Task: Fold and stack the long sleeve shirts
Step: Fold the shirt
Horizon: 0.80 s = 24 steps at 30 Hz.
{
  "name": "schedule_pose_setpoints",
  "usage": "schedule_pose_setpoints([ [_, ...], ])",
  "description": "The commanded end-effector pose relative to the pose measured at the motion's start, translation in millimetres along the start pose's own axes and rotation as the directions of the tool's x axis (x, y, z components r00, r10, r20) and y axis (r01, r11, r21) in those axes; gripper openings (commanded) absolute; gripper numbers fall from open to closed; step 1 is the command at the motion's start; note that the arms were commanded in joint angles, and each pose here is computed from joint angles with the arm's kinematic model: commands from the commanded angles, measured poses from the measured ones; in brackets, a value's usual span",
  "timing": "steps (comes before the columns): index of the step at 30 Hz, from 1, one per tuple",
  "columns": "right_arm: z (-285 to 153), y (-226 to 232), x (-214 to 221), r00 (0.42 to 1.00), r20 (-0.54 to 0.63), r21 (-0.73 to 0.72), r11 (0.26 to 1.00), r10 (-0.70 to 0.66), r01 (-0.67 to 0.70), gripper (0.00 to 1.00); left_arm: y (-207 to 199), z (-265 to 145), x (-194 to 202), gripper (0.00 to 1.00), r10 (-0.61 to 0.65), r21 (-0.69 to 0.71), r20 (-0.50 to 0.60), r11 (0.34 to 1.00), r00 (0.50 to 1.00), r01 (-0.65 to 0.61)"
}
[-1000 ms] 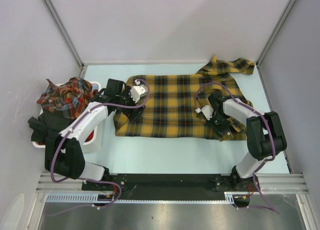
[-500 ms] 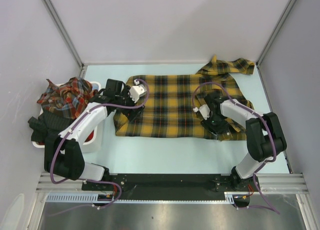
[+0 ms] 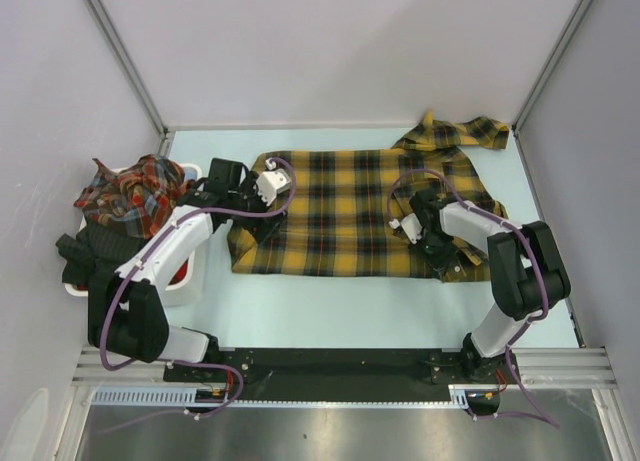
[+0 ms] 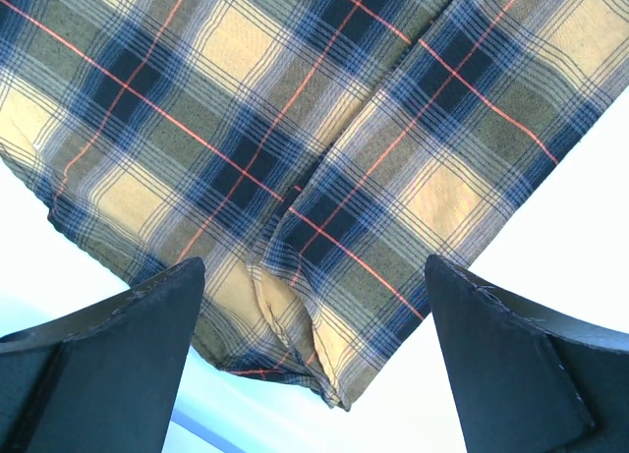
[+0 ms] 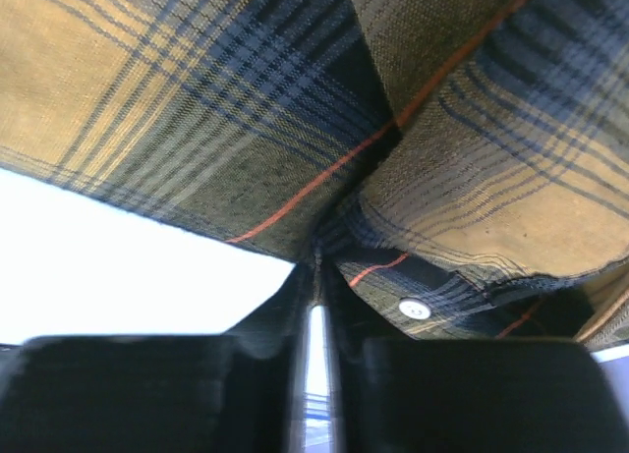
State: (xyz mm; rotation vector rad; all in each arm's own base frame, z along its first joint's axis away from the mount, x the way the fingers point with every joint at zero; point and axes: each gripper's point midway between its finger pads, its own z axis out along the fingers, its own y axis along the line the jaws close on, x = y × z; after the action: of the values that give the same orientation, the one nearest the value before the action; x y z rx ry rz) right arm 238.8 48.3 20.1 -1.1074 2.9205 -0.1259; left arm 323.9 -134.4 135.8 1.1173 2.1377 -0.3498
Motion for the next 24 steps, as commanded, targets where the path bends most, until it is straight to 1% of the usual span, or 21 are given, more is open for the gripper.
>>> schedule_pose_setpoints([
  [1,-18,-3,-10,0.999,0.040,-0.008,1.000,-0.012,0.013,0.06,-1,-11,-8,0.99,0.010,-0.005,0.039,1.000,0.999,-0.009],
  [2,-21,1,-12,0.998,0.054,-0.036,0.999,-0.023,0.025,0.06,-2,-11,-8,0.99,0.009,-0.005,0.039,1.000,0.999,-0.009],
  [4,-28,3,-11,0.998,0.052,-0.053,0.998,-0.035,0.038,0.14,-2,-12,-7,0.99,0.010,-0.004,0.038,1.000,0.999,-0.010],
  [5,-29,8,-12,0.997,0.059,-0.083,0.995,-0.050,0.055,0.22,-3,-11,-7,0.99,0.010,-0.002,0.038,1.000,0.999,-0.010],
  [7,-29,9,-9,0.997,0.049,-0.097,0.993,-0.064,0.069,0.26,-2,-11,-7,0.99,0.007,-0.004,0.037,1.000,0.999,-0.007],
  [10,-27,7,-4,0.996,0.031,-0.102,0.991,-0.080,0.082,0.26,-2,-12,-7,0.99,0.006,-0.005,0.038,1.000,0.999,-0.006],
  [11,-26,4,-2,0.997,0.027,-0.105,0.991,-0.075,0.078,0.23,-2,-12,-8,0.99,0.010,-0.003,0.041,1.000,0.999,-0.010],
  [15,-21,0,1,0.997,0.007,-0.108,0.991,-0.079,0.079,0.22,-1,-10,-9,0.99,0.006,0.000,0.039,1.000,0.999,-0.006],
  [17,-18,1,3,0.997,-0.003,-0.114,0.991,-0.073,0.073,0.26,-1,-10,-10,0.99,0.002,0.000,0.042,1.000,0.999,-0.002],
  [22,-10,0,7,0.998,-0.017,-0.101,0.993,-0.061,0.059,0.26,-1,-10,-9,0.99,-0.003,0.000,0.037,1.000,0.999,0.003],
  [24,-11,0,7,0.999,-0.009,-0.107,0.993,-0.051,0.050,0.34,-1,-11,-9,0.99,-0.002,-0.002,0.037,1.000,0.999,0.002],
])
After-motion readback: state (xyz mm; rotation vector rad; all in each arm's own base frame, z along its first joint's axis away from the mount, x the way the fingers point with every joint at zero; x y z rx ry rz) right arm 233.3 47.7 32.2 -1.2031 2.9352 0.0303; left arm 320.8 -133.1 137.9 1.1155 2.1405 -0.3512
